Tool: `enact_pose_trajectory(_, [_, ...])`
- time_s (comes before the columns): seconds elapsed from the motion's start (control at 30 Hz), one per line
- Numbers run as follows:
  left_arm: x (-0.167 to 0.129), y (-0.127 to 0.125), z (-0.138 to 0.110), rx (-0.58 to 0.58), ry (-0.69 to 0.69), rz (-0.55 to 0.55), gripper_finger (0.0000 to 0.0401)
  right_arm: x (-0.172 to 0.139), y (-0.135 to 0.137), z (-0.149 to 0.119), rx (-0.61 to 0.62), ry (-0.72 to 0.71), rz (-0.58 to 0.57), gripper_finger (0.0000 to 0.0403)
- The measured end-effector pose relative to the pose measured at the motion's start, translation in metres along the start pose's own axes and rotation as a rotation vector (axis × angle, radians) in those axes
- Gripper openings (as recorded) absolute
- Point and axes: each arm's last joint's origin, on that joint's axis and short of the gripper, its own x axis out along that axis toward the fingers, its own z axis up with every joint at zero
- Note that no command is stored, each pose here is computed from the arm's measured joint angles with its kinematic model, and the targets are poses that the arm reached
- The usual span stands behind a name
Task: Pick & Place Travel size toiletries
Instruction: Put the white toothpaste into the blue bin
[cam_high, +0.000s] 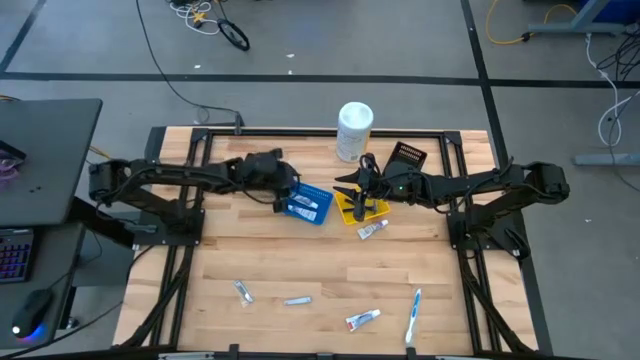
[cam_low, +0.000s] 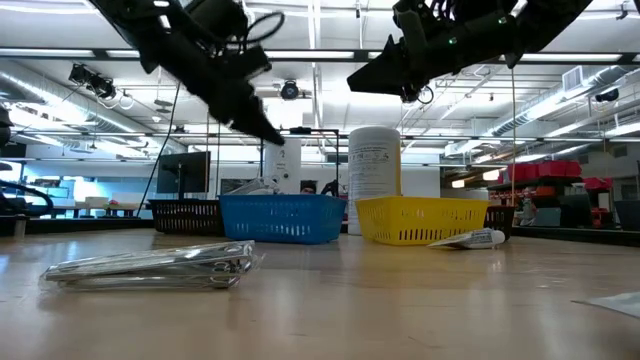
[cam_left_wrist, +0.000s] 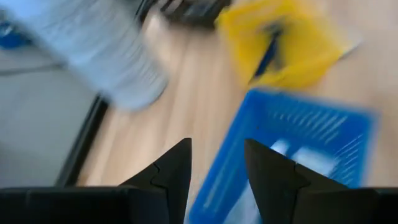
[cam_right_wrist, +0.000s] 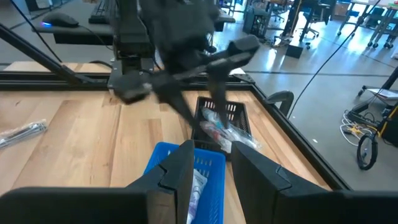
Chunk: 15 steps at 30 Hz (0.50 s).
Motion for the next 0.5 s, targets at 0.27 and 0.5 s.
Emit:
enact_pose_trajectory(0.27, [-0.006, -0.033, 0.02, -0.096, -0.154, -0.201, 0.0153, 0.0, 0.0, -0.001, -0.005, 0.009, 0.001, 0.0118])
enact_pose_trajectory(0.5, [-0.012, -0.053, 0.024, -0.159, -0.156, -0.274, 0.0153, -0.001, 0.009, -0.001, -0.082, -0.001, 0.116, 0.0118])
